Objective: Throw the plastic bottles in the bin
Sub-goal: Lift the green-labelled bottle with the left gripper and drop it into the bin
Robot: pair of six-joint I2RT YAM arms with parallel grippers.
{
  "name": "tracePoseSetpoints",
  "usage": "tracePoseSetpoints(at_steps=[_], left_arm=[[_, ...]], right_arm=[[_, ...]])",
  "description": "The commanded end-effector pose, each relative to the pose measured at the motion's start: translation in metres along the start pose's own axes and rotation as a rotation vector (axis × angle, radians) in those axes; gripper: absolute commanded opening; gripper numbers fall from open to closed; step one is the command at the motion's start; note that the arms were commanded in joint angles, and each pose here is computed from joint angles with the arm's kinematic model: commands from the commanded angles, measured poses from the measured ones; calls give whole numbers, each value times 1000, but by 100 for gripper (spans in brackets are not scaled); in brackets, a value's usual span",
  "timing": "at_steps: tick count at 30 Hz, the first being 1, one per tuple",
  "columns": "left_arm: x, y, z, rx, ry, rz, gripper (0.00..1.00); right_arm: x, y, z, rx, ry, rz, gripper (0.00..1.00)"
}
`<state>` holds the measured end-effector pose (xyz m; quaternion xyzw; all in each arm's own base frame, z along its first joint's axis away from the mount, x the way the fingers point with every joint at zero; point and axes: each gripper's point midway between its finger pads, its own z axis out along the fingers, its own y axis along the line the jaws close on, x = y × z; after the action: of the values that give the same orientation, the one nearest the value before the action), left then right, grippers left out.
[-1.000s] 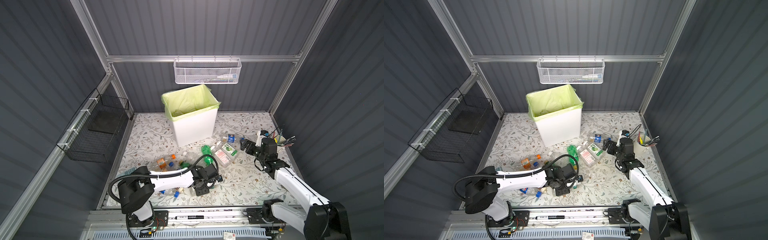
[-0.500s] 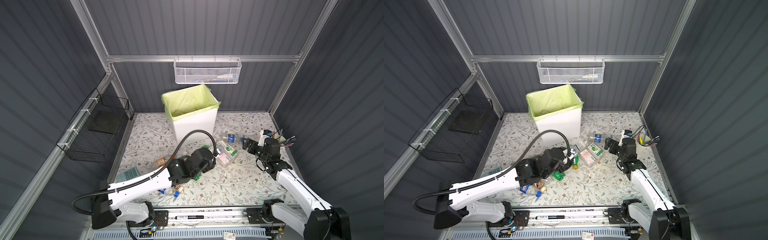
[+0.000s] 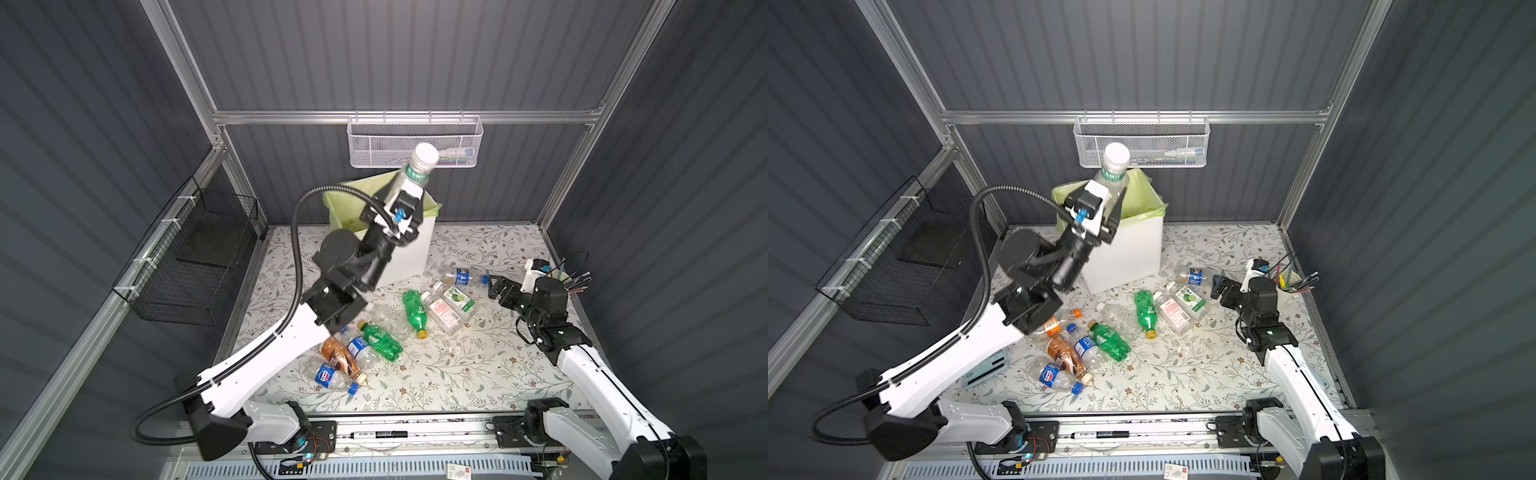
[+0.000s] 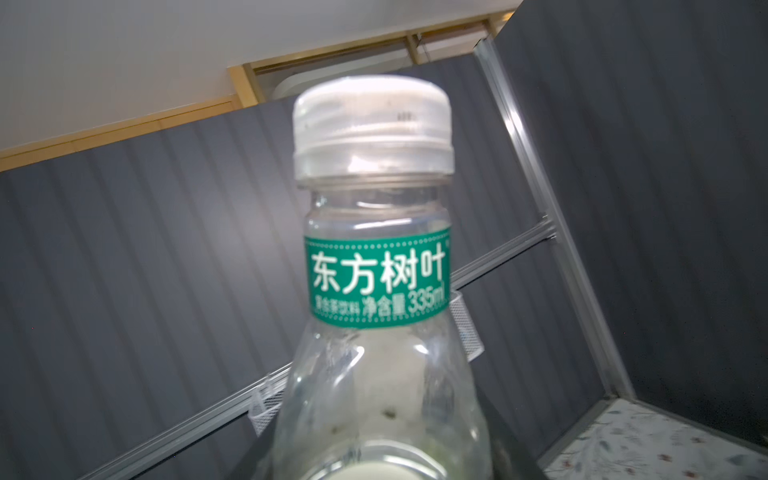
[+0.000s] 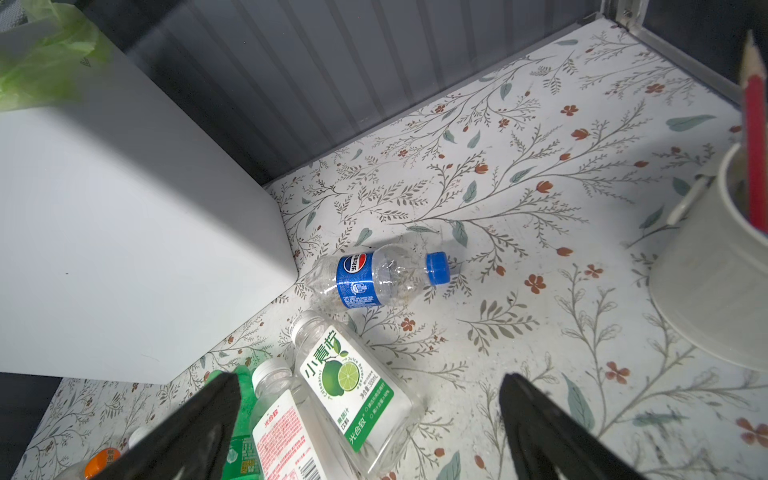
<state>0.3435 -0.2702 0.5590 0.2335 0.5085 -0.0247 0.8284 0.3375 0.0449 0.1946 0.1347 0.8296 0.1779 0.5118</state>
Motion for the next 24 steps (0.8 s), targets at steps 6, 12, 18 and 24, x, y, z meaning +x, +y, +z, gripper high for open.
tracePoseSetpoints(at_steps=[6,12,18,24], left_arm=[[112,0,51,118,393,-169,74],[58,34,28,42,256,-215,100],[62,37,12,32,265,-214,100],[88,20,-5,72,305,-251,100]], right_arm=[[-13,11,-2,-34,-1,-7,99],[-10,8,-2,-23,3,3,99],[-9,6,-1,-12,11,8,99],[-4,1,5,11,30,8,99]])
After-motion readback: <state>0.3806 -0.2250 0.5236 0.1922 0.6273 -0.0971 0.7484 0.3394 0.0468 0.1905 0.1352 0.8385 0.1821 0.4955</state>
